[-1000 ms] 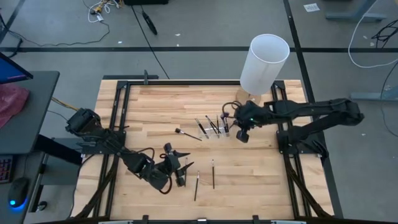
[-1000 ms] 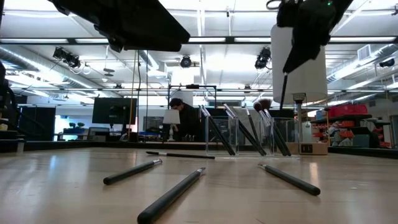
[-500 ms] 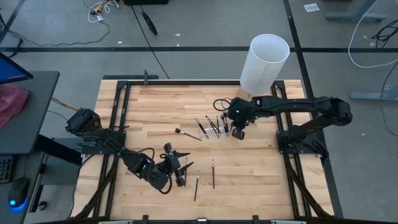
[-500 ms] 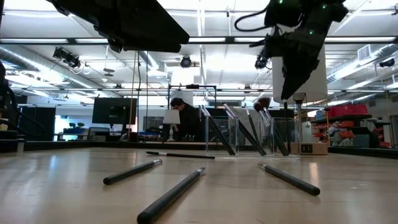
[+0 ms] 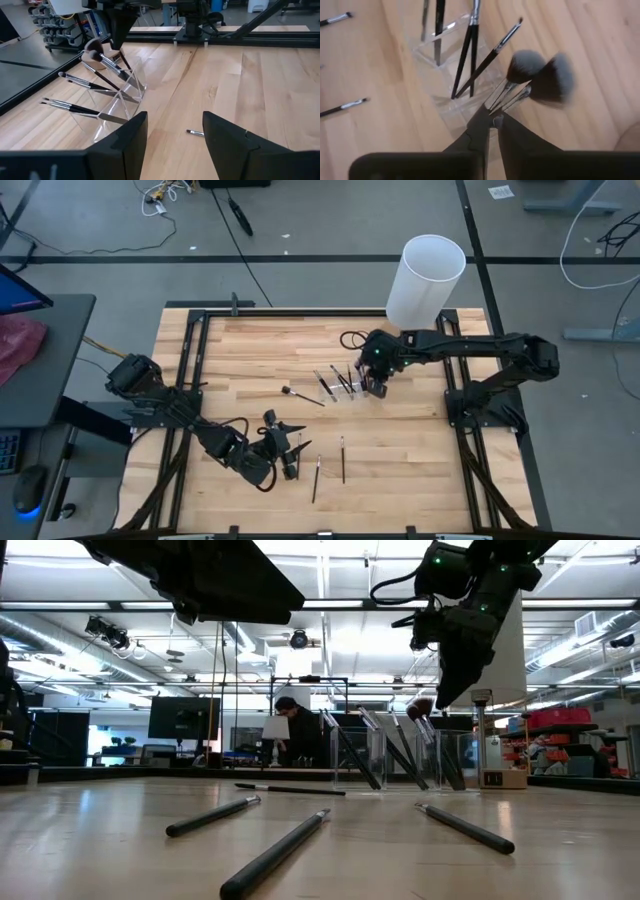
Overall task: Pick & Place Makeup Supplies
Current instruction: Put the black makeup brush into the transparent organizer
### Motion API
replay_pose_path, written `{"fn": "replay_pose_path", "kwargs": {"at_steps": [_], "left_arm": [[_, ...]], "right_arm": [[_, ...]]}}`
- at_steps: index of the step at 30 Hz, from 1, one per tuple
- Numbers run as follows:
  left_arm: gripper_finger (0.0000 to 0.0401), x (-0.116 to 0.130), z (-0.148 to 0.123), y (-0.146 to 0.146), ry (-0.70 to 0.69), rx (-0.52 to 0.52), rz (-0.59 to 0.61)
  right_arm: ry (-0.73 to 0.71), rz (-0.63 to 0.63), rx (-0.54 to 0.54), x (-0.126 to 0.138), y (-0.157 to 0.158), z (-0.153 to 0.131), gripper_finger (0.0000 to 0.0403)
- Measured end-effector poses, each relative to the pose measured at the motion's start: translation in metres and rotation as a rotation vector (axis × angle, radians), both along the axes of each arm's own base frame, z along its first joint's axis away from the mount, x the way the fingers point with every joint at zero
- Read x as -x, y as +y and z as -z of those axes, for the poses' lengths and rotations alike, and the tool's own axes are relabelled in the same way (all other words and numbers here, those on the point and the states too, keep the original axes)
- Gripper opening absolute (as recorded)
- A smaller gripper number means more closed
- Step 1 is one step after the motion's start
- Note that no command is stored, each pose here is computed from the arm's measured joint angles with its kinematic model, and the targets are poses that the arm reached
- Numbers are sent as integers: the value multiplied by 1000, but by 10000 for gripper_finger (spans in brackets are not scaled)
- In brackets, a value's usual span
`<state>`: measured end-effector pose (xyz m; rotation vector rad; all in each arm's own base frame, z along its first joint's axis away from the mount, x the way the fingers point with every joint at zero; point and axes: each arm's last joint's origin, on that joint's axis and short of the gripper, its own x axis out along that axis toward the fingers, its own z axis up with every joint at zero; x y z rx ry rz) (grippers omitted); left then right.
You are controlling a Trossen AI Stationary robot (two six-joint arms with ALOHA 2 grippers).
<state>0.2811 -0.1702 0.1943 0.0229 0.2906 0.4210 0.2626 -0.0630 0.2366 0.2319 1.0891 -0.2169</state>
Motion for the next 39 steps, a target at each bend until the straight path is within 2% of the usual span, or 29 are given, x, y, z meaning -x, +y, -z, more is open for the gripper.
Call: {"fn": "replay_pose_path", "kwargs": {"at_steps": [8, 16, 20, 25, 32, 35, 39], "left_arm": [[193, 0, 0, 0, 2, 3, -2], [193, 0, 1, 0, -2, 13, -5], [193, 0, 1, 0, -2, 13, -5], [193, 0, 1, 0, -2, 13, -5], [193, 1, 3, 1, 5, 32, -17], [193, 3, 6, 2, 16, 58, -35], [193, 6, 11, 4, 37, 86, -68]], "right_arm": [[-35, 9, 24, -3, -2, -2, 78], [-80, 12, 38, -5, -2, -5, 137], [-107, 38, 89, 2, -2, -16, 156], [-212, 66, 104, 17, 5, -41, 158], [-299, -13, 159, 20, 52, -54, 139], [-355, -97, 153, 17, 80, -43, 128], [-472, -181, 91, 18, 113, -13, 117]]}}
